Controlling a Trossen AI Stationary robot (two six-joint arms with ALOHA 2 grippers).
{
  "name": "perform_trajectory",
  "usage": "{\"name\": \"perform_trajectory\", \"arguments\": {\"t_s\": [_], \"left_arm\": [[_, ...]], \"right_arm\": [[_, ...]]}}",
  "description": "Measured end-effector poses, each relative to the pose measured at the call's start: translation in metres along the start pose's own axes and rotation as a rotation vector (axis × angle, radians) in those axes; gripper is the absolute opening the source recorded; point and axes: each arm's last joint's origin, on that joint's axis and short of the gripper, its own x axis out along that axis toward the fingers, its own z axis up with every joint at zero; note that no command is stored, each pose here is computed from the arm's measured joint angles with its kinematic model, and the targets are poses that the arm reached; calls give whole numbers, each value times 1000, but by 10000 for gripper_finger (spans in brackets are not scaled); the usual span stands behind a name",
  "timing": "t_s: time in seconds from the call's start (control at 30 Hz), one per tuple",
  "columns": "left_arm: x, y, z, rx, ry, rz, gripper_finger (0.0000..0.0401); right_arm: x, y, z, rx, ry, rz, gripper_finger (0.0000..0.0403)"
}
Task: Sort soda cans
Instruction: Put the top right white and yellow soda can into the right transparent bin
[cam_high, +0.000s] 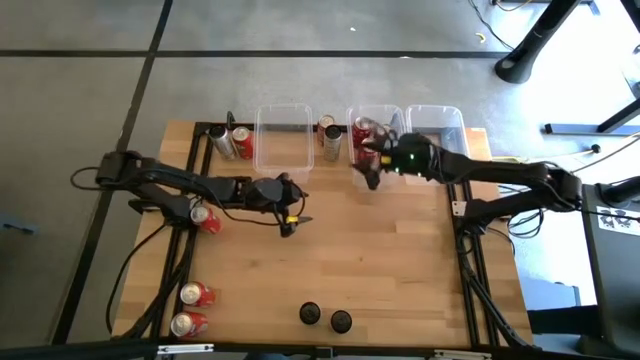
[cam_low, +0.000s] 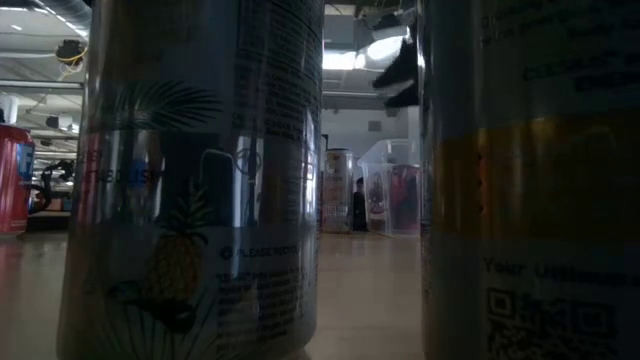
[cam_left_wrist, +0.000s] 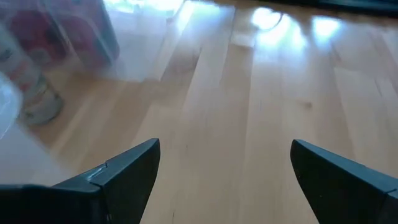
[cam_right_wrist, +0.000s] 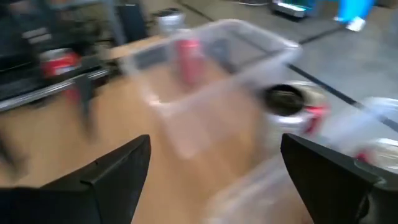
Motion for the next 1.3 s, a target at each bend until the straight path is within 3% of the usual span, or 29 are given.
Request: {"name": "perform_trajectory", "arguments": {"t_s": [0.3, 0.57, 0.77, 1.0, 1.17, 1.23, 1.3], "left_arm": [[-58, 6, -1, -99, 95, 9, 347], [-112, -1, -7, -209, 293, 7, 347], [-140, -18, -6, -262, 517, 37, 347], [-163, -41, -16, -491, 812, 53, 347], [-171, -40, -27, -535, 914, 204, 347], [-171, -45, -27, -561, 924, 167, 347], [-170, -56, -25, -607, 935, 61, 347]], "right_arm": [[-2, 63, -17, -90, 59, 215, 358], [2, 95, -37, -121, 124, 262, 358], [3, 103, -44, -100, 159, 275, 358], [2, 105, -46, -91, 177, 275, 358], [7, 105, -50, -106, 190, 262, 358], [9, 106, -53, -111, 207, 265, 358], [11, 106, -56, -113, 228, 276, 358]]}}
